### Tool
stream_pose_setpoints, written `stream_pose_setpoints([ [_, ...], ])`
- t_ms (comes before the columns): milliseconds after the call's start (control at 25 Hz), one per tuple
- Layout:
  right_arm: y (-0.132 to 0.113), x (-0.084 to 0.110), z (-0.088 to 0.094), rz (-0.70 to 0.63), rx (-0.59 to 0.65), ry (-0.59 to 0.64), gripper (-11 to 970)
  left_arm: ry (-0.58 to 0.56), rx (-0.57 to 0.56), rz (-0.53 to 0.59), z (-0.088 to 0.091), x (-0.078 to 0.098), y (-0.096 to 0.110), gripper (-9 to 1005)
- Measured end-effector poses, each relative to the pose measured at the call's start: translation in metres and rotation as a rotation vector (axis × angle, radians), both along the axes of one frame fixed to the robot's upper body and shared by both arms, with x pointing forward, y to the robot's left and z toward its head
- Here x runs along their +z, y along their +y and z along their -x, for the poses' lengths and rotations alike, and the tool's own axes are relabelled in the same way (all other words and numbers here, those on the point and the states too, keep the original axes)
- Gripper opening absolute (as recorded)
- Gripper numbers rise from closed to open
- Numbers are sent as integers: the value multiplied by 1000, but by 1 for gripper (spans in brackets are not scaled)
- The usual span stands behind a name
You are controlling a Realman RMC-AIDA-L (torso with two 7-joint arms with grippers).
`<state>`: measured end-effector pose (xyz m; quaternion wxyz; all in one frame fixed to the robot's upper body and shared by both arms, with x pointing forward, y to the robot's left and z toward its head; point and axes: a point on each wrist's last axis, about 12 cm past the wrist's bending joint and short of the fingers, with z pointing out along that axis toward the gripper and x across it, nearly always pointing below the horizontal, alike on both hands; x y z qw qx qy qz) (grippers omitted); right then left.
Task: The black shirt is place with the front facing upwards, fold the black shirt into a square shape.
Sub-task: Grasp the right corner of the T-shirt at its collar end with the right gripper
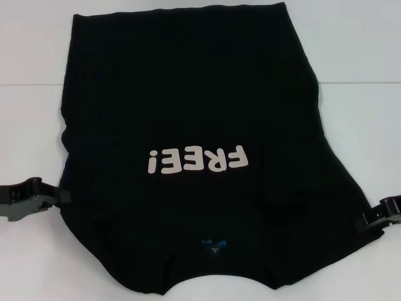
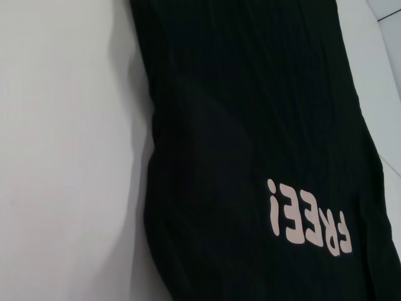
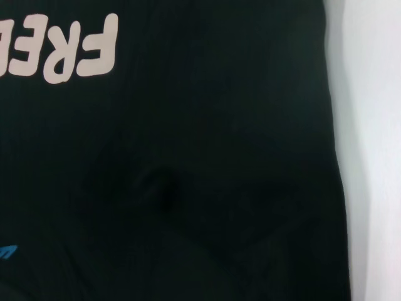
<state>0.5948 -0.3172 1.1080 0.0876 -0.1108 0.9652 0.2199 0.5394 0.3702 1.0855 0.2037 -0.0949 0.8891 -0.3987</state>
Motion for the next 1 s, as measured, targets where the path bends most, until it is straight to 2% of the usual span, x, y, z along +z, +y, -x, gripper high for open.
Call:
stream_pose_setpoints([
  [600, -12, 2, 3, -5, -34, 0, 550, 7, 9, 2, 1, -1, 1, 2],
  [1000, -7, -3, 3, 3, -26, -16, 549, 7, 10, 3, 1, -1, 1, 3],
])
